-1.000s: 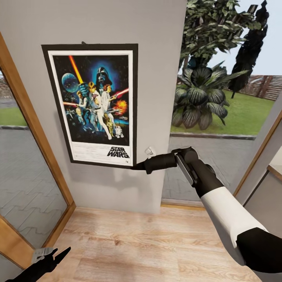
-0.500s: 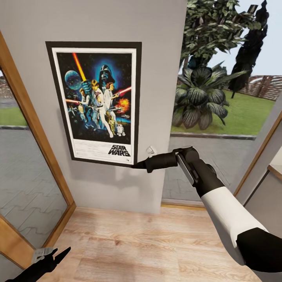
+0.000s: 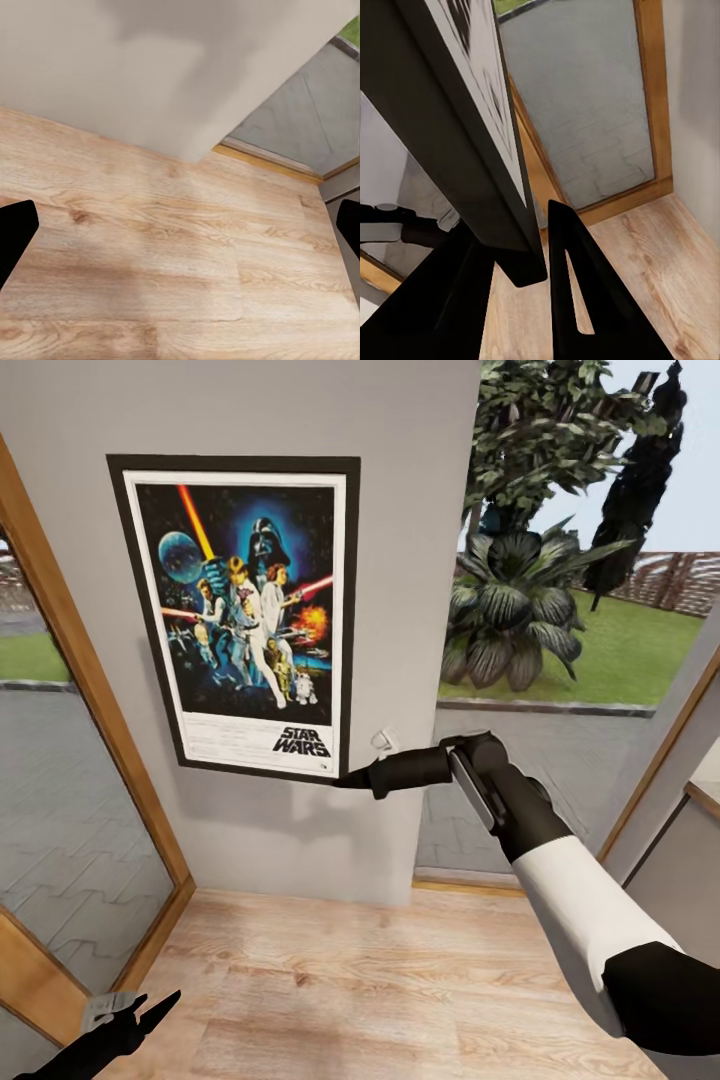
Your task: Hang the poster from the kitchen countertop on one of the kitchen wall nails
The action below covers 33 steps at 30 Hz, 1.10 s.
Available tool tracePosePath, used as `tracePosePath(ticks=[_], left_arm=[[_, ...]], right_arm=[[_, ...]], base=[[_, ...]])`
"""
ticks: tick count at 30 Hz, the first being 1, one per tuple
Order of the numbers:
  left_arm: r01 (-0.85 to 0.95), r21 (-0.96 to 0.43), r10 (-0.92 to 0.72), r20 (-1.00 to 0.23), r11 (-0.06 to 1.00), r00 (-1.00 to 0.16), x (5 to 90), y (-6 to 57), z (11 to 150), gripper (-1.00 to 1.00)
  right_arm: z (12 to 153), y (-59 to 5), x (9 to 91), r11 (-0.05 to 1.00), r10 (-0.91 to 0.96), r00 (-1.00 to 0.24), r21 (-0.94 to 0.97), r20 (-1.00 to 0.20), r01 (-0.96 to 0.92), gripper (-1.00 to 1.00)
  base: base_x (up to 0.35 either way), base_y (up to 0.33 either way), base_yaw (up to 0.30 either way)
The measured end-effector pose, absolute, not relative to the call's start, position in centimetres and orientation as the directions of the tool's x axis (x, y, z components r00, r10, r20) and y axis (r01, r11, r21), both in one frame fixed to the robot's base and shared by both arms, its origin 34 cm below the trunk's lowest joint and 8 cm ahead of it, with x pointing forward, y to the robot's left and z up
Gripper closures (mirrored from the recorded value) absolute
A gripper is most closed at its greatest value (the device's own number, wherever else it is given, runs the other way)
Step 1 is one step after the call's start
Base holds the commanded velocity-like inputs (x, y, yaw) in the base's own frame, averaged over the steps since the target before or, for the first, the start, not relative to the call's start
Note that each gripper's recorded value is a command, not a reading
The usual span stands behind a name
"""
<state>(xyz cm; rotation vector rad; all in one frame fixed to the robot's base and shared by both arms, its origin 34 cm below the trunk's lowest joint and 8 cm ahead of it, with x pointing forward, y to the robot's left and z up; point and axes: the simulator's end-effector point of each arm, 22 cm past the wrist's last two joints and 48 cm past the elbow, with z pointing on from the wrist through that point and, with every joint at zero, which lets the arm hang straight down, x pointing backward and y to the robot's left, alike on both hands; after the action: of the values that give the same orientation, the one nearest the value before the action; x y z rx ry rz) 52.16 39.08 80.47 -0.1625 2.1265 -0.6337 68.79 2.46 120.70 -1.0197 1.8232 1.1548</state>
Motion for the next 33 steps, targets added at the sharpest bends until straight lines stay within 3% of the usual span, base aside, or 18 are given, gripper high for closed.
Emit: tracePosePath(ticks=[16, 33], left_arm=[[0.113, -0.496, -0.339, -0.725, 0.861, -0.6, 52.2, 39.1, 80.5, -1.0], [0.114, -0.496, -0.339, -0.725, 0.861, -0.599, 52.2, 39.1, 80.5, -1.0]], right_arm=[[123.3, 4.1, 68.8, 0.255, -0.226, -0.375, 0.317, -0.899, -0.914, 1.0], [123.3, 3.0, 70.2, 0.318, -0.194, -0.432, 0.36, -0.881, -0.877, 1.0]], base=[[0.0, 0.0, 0.0], [0.0, 0.0, 0.0]])
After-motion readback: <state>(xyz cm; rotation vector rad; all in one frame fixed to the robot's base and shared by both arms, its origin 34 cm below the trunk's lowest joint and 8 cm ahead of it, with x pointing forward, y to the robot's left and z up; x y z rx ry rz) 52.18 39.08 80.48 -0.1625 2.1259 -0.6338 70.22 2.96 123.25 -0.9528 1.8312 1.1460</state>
